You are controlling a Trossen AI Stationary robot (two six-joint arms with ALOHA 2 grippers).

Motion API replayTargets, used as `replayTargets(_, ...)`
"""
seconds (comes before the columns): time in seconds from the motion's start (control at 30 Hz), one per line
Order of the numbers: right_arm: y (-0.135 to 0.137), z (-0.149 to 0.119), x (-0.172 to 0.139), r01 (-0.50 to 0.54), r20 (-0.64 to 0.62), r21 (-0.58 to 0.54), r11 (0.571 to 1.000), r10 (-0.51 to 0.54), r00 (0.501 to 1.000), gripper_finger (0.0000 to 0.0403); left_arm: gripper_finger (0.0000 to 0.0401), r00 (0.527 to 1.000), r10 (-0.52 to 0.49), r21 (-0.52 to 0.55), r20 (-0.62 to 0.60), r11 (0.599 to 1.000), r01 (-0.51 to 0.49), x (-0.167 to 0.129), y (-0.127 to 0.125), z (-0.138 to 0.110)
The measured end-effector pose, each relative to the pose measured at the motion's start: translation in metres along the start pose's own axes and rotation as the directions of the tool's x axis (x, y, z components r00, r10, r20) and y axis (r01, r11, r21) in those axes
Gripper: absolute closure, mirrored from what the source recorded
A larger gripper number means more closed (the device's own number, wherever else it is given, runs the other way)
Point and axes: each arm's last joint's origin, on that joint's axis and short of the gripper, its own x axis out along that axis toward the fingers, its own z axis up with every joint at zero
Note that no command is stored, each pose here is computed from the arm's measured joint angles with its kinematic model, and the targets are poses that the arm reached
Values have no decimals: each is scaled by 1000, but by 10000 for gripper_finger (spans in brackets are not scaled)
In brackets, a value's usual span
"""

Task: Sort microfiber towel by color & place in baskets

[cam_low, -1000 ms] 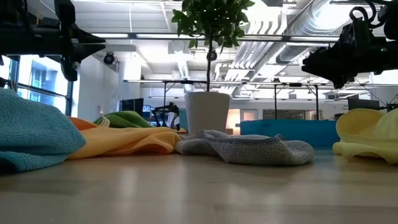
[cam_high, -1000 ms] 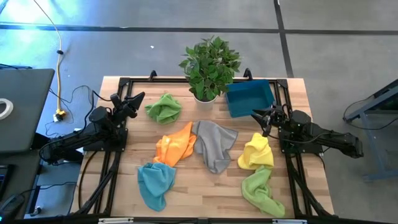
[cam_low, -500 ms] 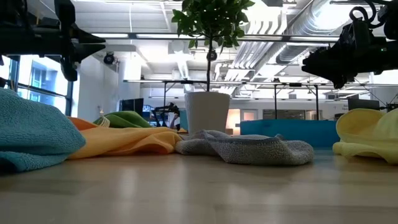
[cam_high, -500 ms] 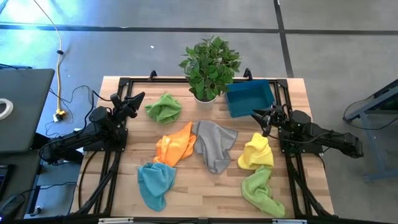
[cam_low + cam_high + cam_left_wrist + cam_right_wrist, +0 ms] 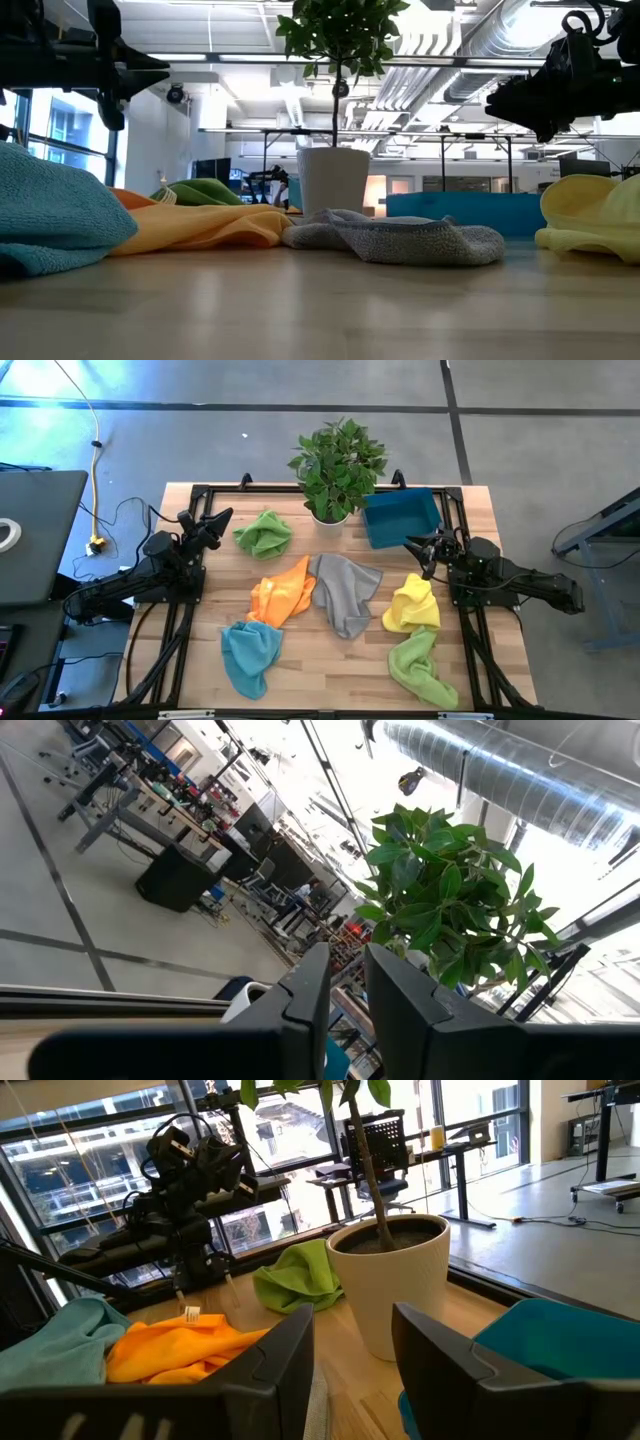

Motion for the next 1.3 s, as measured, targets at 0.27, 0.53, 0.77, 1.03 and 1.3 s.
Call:
replayTargets(0.27,0,0,0,0,0,0,1000,0,1000,272,343,1000,0,0,0,1000,0,0,0,0)
replayTargets(0.53,0,0,0,0,0,0,1000,0,1000,272,343,1000,0,0,0,1000,0,0,0,0)
replayTargets(0.77,0,0,0,0,0,0,1000,0,1000,272,343,1000,1,0,1,1000,-1,0,0,0)
replayTargets(1.03,0,0,0,0,0,0,1000,0,1000,272,343,1000,22,59,18,998,-23,0,1,1)
replayTargets(1.3,0,0,0,0,0,0,1000,0,1000,272,343,1000,21,39,19,999,-21,0,1,1)
